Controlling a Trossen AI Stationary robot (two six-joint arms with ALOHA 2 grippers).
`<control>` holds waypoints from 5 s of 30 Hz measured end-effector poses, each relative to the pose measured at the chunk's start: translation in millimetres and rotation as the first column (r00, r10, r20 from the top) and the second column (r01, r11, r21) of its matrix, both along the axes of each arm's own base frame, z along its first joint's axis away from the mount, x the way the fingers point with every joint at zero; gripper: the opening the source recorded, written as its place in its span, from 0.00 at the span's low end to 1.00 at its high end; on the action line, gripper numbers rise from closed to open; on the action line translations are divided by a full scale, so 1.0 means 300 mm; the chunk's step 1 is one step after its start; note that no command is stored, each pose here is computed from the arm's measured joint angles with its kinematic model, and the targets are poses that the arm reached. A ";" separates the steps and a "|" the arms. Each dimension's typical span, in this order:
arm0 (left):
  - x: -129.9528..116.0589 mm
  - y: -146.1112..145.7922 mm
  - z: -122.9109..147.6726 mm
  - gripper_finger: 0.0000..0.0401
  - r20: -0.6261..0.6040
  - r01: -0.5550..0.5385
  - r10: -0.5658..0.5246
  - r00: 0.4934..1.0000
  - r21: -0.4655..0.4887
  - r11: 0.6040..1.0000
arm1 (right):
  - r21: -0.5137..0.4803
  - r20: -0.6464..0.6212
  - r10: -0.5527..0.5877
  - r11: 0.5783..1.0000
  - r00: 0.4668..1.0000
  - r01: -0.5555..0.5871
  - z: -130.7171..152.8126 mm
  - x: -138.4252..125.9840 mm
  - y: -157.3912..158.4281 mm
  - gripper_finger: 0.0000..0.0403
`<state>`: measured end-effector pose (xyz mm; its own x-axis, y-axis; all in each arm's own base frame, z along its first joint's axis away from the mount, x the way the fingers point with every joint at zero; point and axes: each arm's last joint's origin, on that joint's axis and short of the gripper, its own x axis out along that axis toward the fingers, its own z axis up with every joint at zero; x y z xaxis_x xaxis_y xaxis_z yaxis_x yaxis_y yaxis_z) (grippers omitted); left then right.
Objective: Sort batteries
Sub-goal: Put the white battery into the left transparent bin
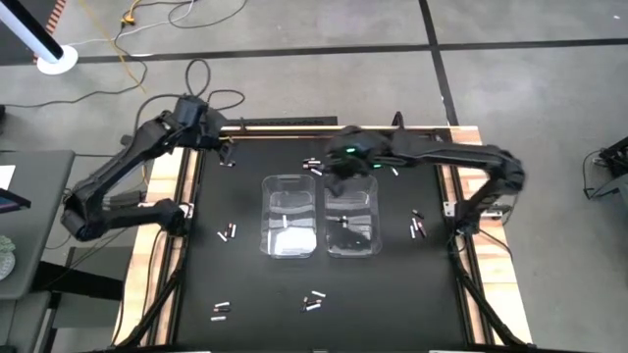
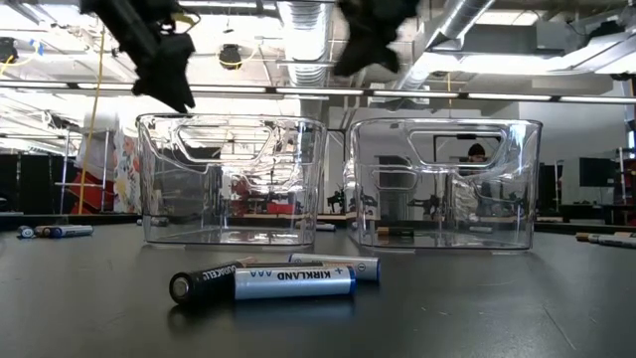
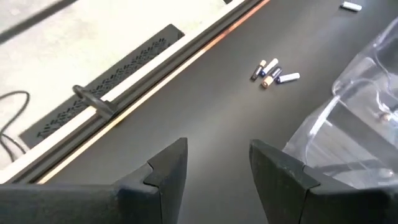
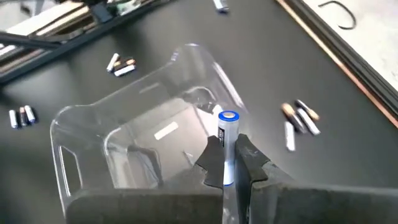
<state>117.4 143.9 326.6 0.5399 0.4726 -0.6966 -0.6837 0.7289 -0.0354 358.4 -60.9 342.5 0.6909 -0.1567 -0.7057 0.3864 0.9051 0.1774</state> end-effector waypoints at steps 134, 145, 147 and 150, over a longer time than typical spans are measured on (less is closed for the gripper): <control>-0.038 -0.046 0.035 0.42 0.123 -0.121 0.129 0.984 -0.066 0.990 | -0.028 -0.430 -0.630 0.725 0.646 0.688 -0.360 -0.633 -0.195 0.23; 0.011 0.017 -0.022 0.42 0.059 -0.147 0.158 0.986 -0.157 0.976 | 0.031 -0.454 -0.544 0.782 0.706 0.623 -0.459 -0.620 -0.350 0.34; 0.012 0.018 -0.020 0.42 0.064 -0.145 0.156 0.986 -0.151 0.978 | 0.023 -0.476 -0.524 0.796 0.707 0.605 -0.483 -0.614 -0.366 0.39; 0.016 0.023 -0.014 0.42 0.085 -0.144 0.156 0.984 -0.133 0.981 | 0.016 -0.520 -0.477 0.823 0.708 0.567 -0.525 -0.601 -0.382 0.47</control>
<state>122.3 150.8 322.4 0.5359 0.4648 -0.7048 -0.7741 0.6038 -0.1904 178.0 -175.6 185.1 0.1034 -0.2422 -0.9647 0.8616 0.5064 -0.0347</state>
